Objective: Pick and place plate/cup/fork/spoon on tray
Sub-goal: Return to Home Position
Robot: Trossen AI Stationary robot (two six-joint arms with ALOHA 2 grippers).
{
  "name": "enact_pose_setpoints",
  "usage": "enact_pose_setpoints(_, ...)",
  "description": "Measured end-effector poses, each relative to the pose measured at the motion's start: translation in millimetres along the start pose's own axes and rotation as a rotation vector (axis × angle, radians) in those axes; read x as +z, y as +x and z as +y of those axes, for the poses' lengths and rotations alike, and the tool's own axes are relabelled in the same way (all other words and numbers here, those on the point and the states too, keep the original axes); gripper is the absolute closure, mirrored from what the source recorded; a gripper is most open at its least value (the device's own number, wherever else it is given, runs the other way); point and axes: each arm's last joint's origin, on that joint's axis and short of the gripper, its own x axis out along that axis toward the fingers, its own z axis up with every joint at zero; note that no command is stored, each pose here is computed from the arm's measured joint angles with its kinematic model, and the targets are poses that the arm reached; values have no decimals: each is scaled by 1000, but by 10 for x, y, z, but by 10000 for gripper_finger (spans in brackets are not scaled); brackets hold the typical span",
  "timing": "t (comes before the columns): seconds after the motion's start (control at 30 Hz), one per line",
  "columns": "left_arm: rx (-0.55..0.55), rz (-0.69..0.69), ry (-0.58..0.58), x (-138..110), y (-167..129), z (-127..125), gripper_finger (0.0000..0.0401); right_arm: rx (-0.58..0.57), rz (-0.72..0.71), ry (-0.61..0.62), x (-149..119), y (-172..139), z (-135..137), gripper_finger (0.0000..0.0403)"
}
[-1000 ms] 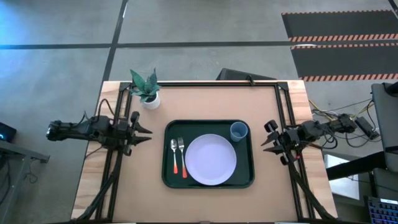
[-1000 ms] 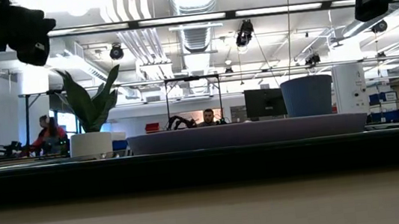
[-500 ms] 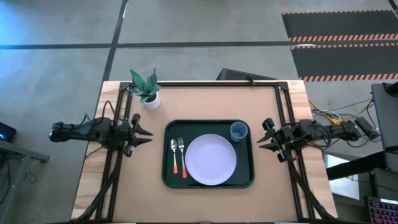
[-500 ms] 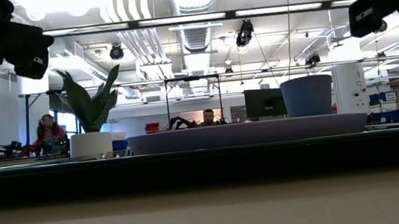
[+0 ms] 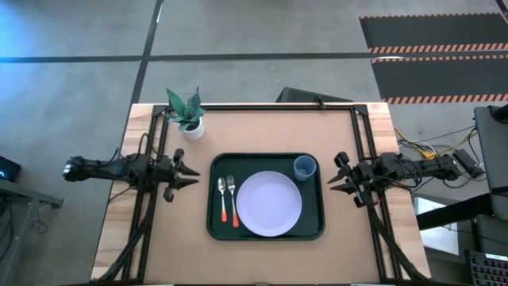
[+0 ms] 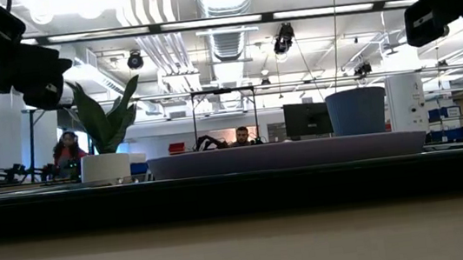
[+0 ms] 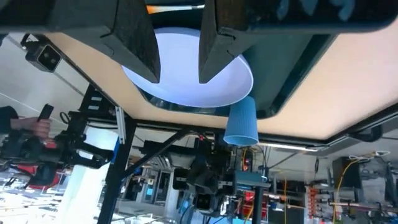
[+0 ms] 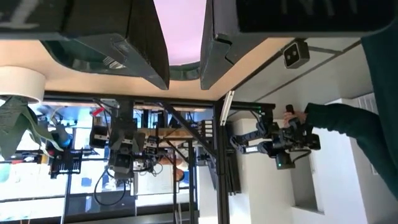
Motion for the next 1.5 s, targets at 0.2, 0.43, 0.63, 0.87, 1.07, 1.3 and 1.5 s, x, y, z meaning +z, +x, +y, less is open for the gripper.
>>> enact_pose_setpoints(0.2,4,19,-16,-19,12,3,308,-2,34,9,-33,-1,-2,323)
enact_pose_setpoints(0.43,9,45,-22,-40,29,6,308,-4,56,8,-55,-1,-3,323)
enact_pose_setpoints(0.63,43,40,-20,-41,30,17,308,-11,85,30,-84,0,-7,323)
enact_pose_setpoints(0.87,61,38,-13,-43,31,22,308,-11,112,-13,-107,12,-11,323)
enact_pose_setpoints(1.07,64,58,-14,-60,44,25,308,-13,147,-6,-138,29,-17,323)
enact_pose_setpoints(1.3,71,93,-16,-87,65,29,308,-14,182,2,-169,44,-23,323)
enact_pose_setpoints(1.5,74,99,-17,-93,83,31,308,-13,183,2,-170,46,-23,323)
